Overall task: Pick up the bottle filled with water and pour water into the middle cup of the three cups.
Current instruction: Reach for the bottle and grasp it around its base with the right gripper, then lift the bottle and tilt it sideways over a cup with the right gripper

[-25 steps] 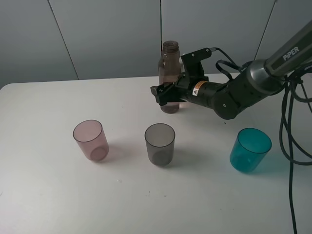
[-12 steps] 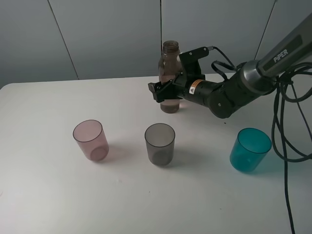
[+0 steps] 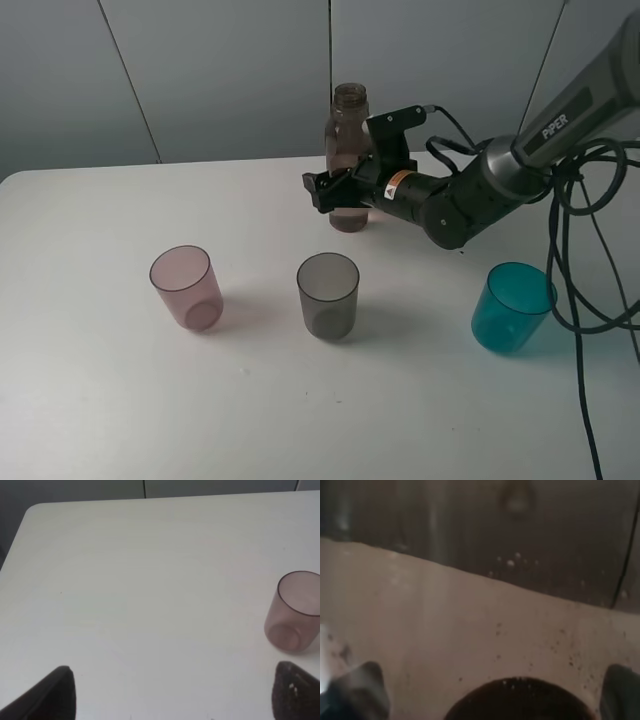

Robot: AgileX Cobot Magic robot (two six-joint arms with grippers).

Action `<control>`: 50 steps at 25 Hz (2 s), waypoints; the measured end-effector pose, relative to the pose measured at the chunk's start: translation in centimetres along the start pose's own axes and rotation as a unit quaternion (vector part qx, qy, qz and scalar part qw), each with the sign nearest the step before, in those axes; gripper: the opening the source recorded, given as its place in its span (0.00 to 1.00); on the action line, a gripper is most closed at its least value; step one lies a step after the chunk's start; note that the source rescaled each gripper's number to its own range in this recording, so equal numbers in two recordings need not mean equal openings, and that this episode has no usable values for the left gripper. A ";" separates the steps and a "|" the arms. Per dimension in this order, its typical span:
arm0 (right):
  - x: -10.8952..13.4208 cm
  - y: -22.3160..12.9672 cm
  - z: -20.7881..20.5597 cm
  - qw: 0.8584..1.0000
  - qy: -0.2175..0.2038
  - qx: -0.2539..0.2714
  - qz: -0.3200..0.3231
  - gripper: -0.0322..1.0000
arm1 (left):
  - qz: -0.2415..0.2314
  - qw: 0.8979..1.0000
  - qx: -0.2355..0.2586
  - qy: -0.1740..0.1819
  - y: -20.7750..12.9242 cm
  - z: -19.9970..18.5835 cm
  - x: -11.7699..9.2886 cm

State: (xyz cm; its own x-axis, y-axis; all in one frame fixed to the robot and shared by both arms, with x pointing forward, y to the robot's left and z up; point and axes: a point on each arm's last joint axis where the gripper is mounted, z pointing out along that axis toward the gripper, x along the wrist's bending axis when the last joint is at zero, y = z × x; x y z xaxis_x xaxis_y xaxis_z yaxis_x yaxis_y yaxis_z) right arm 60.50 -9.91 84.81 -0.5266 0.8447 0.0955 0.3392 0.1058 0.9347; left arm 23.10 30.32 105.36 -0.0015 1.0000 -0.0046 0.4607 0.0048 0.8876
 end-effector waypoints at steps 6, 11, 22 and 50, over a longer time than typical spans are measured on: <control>-0.1 0.1 0.1 1.000 -0.002 -0.019 0.005 1.00 | 0.000 1.000 0.000 0.000 0.0 0.0 0.0; -0.1 0.3 0.2 0.999 0.000 -0.035 0.007 1.00 | 0.000 1.000 0.000 0.000 0.0 0.0 0.0; -0.1 0.4 0.3 0.999 0.001 -0.053 0.008 1.00 | 0.000 1.000 0.000 0.000 0.0 0.0 0.0; 0.8 3.1 -0.6 0.992 0.026 -0.065 -0.110 0.03 | 0.003 1.000 0.000 0.000 0.0 0.0 0.0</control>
State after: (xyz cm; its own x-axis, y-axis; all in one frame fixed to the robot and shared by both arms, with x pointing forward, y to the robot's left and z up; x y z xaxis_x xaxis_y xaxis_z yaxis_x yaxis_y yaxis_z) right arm 60.63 -9.19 88.04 -0.6180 0.7798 -0.1002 0.1112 0.2129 0.9707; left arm 23.10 30.32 105.36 0.0017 1.0000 0.0015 0.4607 -0.0021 0.8876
